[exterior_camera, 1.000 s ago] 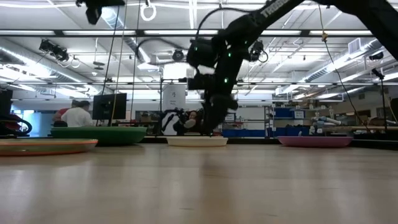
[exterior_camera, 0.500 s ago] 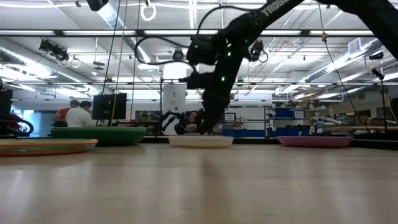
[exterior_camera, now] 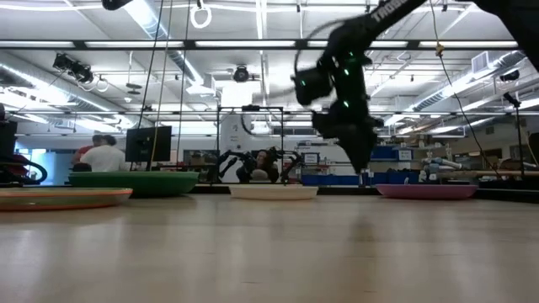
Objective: Stack plastic plates
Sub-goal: Stack the purple plate on top of the black plate
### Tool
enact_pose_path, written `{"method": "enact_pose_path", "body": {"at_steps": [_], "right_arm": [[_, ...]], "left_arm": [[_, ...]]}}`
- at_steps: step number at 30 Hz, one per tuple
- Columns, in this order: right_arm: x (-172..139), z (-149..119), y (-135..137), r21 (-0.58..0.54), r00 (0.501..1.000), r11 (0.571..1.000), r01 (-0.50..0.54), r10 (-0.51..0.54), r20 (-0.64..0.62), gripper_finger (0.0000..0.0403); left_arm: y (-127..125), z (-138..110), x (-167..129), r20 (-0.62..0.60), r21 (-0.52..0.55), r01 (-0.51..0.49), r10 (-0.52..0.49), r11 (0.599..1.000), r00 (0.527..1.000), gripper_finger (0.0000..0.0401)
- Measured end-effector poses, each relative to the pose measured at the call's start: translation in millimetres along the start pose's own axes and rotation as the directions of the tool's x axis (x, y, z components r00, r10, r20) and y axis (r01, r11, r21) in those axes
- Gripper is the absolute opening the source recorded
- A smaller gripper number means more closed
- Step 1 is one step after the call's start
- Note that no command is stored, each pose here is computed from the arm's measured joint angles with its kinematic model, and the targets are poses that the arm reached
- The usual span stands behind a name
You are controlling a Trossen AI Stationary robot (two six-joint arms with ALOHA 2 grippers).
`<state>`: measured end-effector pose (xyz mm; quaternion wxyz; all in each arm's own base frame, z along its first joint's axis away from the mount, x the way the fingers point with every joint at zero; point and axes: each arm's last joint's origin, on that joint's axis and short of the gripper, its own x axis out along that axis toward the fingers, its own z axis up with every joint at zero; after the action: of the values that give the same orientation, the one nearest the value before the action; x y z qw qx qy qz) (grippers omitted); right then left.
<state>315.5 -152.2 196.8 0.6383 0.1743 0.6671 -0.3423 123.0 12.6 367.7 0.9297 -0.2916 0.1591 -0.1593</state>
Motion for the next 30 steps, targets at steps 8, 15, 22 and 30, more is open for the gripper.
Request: {"method": "enact_pose_path", "body": {"at_steps": [8, 15, 22, 30], "right_arm": [[45, -20, -33, 0.178, 0.982, 0.984, 0.033, 0.001, -0.188, 0.0174], [50, -17, -40, 0.159, 0.985, 0.987, 0.008, 0.019, -0.172, 0.0173], [56, -12, -63, 0.119, 0.984, 0.992, -0.04, 0.06, -0.17, 0.0146], [60, -9, -78, 0.179, 0.983, 0.982, -0.068, 0.096, -0.158, 0.007]], "left_arm": [[-6, -5, 5, -0.017, 0.005, -0.014, 0.014, 1.0, 1.0, 0.0149], [-8, -6, 6, -0.024, 0.013, -0.003, 0.003, 1.0, 1.0, 0.0149], [-7, -6, 6, -0.025, 0.015, -0.004, 0.004, 1.0, 1.0, 0.0149], [-16, 7, -5, -0.006, 0.048, -0.047, 0.047, 0.998, 0.999, 0.0149]]}}
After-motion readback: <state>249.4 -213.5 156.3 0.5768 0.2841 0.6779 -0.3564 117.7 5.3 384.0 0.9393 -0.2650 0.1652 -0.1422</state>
